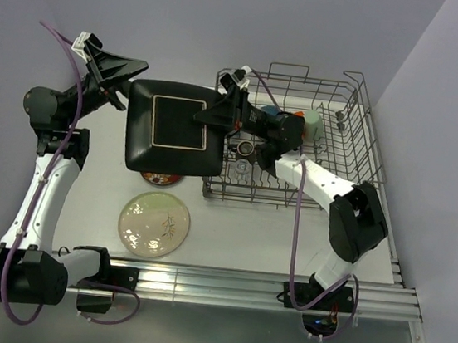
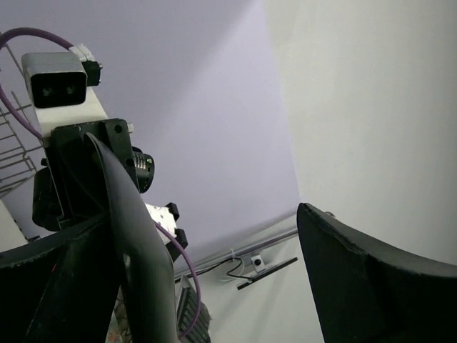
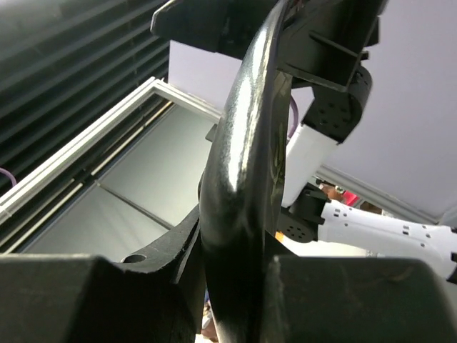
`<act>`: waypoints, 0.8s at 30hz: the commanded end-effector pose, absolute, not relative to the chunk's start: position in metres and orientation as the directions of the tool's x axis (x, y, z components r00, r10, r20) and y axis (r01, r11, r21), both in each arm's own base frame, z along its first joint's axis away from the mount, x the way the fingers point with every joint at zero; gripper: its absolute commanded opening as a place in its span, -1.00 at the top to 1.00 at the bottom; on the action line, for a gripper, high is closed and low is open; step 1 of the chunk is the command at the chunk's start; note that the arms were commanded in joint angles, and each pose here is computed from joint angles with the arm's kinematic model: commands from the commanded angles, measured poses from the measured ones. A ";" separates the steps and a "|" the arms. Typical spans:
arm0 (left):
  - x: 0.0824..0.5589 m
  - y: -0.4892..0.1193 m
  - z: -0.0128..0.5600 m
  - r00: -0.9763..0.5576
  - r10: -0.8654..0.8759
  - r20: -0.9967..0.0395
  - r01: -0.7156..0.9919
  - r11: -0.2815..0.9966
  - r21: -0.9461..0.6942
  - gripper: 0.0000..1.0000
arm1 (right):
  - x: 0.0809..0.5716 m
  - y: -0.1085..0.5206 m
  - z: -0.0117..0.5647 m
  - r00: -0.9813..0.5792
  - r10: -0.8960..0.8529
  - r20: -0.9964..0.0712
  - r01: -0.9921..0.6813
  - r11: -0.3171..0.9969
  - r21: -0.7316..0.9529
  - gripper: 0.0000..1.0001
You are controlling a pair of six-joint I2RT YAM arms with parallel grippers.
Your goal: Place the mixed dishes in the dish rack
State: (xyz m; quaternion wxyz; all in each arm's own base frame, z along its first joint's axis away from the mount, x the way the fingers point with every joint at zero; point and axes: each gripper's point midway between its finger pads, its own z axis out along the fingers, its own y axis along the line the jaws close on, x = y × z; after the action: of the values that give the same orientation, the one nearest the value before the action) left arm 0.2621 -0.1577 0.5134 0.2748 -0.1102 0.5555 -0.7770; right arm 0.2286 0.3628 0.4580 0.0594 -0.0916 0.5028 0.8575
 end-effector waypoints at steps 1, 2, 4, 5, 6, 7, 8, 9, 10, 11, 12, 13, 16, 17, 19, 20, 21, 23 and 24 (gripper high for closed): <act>0.245 -0.159 0.524 -0.848 -0.508 -0.155 0.324 -0.264 -0.909 -0.99 | 0.172 0.290 0.530 -0.973 -0.141 -0.185 -0.044 -0.670 0.741 1.00; 0.246 -0.159 0.523 -0.848 -0.508 -0.152 0.321 -0.264 -0.910 -0.99 | 0.176 0.287 0.529 -0.975 -0.127 -0.183 -0.053 -0.667 0.743 1.00; 0.253 -0.160 0.517 -0.847 -0.513 -0.141 0.300 -0.241 -0.923 -0.98 | 0.179 0.283 0.529 -0.977 -0.111 -0.183 -0.065 -0.662 0.746 1.00; 0.256 -0.161 0.513 -0.845 -0.517 -0.138 0.289 -0.223 -0.931 -0.99 | 0.186 0.278 0.528 -0.980 -0.084 -0.178 -0.079 -0.659 0.748 1.00; 0.268 -0.161 0.500 -0.836 -0.536 -0.115 0.241 -0.170 -0.956 -0.98 | 0.190 0.275 0.526 -0.983 -0.071 -0.171 -0.084 -0.653 0.753 1.00; 0.273 -0.161 0.492 -0.831 -0.547 -0.101 0.206 -0.134 -0.969 -0.98 | 0.192 0.273 0.524 -0.983 -0.061 -0.174 -0.097 -0.631 0.770 1.00; 0.279 -0.159 0.483 -0.817 -0.569 -0.093 0.176 -0.093 -0.980 -0.98 | 0.197 0.270 0.523 -0.985 -0.040 -0.167 -0.107 -0.620 0.777 1.00; 0.285 -0.155 0.476 -0.780 -0.601 -0.177 0.221 0.001 -0.975 -0.99 | 0.208 0.261 0.518 -0.987 -0.001 -0.160 -0.128 -0.599 0.791 1.00; 0.292 -0.149 0.443 -0.774 -0.632 -0.042 0.025 0.037 -0.999 -0.99 | 0.209 0.260 0.512 -0.984 0.014 -0.176 -0.156 -0.540 0.827 1.00; 0.301 -0.140 0.431 -0.720 -0.692 -0.049 -0.015 0.085 -0.996 -0.98 | 0.214 0.257 0.509 -0.983 0.039 -0.182 -0.176 -0.504 0.845 1.00; 0.304 -0.129 0.425 -0.678 -0.723 -0.130 0.004 0.174 -0.985 -0.98 | 0.232 0.251 0.502 -0.988 0.082 -0.134 -0.157 -0.446 0.881 1.00; 0.303 -0.122 0.402 -0.651 -0.754 -0.087 -0.115 0.212 -0.971 -0.98 | 0.229 0.246 0.503 -0.972 0.119 -0.201 -0.232 -0.411 0.882 1.00; 0.313 -0.095 0.376 -0.544 -0.810 -0.217 -0.188 0.370 -0.910 -0.98 | 0.242 0.238 0.493 -0.959 0.183 -0.216 -0.264 -0.303 0.916 1.00; 0.313 -0.091 0.364 -0.539 -0.812 -0.225 -0.225 0.396 -0.890 -0.98 | 0.242 0.238 0.489 -0.958 0.176 -0.227 -0.268 -0.262 0.927 1.00; 0.315 -0.081 0.344 -0.523 -0.809 -0.269 -0.267 0.455 -0.850 -0.96 | 0.249 0.236 0.479 -0.955 0.203 -0.218 -0.257 -0.192 0.947 1.00; 0.314 -0.077 0.329 -0.530 -0.801 -0.277 -0.292 0.480 -0.828 -0.92 | 0.252 0.234 0.481 -0.946 0.222 -0.236 -0.274 -0.158 0.949 1.00; 0.315 -0.073 0.321 -0.520 -0.804 -0.289 -0.311 0.493 -0.812 -0.91 | 0.265 0.233 0.459 -0.967 0.249 -0.061 -0.080 -0.069 0.994 1.00; 0.313 -0.069 0.310 -0.517 -0.796 -0.315 -0.323 0.523 -0.789 -0.87 | 0.276 0.217 0.472 -0.884 0.327 -0.335 -0.310 0.127 0.942 1.00; 0.312 -0.065 0.298 -0.513 -0.797 -0.318 -0.353 0.534 -0.769 -0.87 | 0.291 0.209 0.437 -0.911 0.365 -0.194 -0.106 0.245 0.964 1.00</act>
State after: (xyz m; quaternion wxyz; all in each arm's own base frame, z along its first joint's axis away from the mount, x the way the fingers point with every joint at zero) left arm 0.3221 -0.0846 0.3347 0.3310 -0.3590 0.7704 -0.4099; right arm 0.2782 0.2361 0.4581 0.1422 0.0191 0.6765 0.7223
